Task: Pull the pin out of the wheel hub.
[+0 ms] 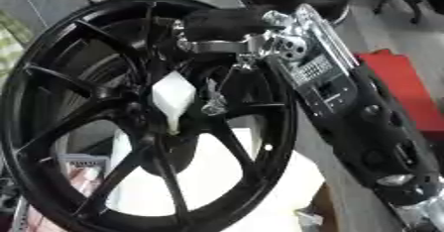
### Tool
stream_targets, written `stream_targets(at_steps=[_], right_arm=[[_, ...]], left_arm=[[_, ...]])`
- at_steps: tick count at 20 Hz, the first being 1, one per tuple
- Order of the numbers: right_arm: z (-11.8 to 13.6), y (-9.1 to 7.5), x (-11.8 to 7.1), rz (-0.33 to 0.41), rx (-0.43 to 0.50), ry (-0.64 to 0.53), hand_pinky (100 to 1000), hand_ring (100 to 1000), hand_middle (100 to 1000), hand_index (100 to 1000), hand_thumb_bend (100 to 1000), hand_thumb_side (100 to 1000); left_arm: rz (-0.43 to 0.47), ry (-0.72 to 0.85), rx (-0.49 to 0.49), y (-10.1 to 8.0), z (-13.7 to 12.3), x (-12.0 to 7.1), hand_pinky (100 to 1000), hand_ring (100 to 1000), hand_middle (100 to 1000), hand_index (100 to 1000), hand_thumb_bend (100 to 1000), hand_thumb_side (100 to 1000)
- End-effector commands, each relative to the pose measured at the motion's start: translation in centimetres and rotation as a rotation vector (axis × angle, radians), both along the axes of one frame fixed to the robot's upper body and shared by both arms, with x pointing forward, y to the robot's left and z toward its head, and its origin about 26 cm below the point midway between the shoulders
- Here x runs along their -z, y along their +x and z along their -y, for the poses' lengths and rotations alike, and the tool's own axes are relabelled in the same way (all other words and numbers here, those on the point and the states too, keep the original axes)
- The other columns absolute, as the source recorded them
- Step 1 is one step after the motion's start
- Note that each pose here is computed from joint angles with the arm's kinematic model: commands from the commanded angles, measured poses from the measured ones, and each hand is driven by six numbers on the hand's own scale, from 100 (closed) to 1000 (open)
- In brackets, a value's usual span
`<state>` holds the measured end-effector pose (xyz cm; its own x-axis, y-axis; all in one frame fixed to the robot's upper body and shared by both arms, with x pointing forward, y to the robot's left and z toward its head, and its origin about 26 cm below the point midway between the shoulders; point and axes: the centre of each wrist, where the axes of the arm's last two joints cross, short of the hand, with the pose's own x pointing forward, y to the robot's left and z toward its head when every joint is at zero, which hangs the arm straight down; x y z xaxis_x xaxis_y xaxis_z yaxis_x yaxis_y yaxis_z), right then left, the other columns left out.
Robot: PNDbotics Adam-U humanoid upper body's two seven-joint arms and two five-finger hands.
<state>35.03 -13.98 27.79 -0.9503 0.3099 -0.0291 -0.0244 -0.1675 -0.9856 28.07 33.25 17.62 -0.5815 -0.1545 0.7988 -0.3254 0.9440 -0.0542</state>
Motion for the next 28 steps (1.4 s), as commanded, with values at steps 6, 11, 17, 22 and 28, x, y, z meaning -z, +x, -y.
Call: stream_targets(at_steps=[6, 11, 17, 22, 28], right_arm=[[0.10, 0.00, -0.55, 0.021, -0.029, -0.041, 782, 766, 571, 724, 422, 100], [0.06, 0.09, -0.35, 0.017, -0.027, -0.042, 777, 759, 549, 702, 410, 100], [0.05, 0.03, -0.39, 0.006, -0.028, -0.030, 773, 740, 490, 643, 392, 100], [0.04, -0.16, -0.61, -0.010, -0.034, -0.011, 767, 722, 451, 594, 370, 100], [0.13, -0.42, -0.94, -0.022, -0.035, 0.013, 758, 705, 414, 554, 378, 100]], left_arm=[[0.035, 0.016, -0.002, -0.19, -0.03, -0.94, 804, 583, 550, 713, 100, 713], [0.036, 0.015, -0.005, -0.20, -0.05, -0.93, 806, 582, 550, 713, 100, 714], [0.035, 0.014, -0.004, -0.19, -0.03, -0.93, 808, 581, 550, 713, 100, 715], [0.034, 0.013, -0.005, -0.21, -0.05, -0.92, 809, 581, 550, 714, 100, 715], [0.033, 0.012, -0.007, -0.23, -0.10, -0.90, 811, 581, 550, 714, 100, 715]])
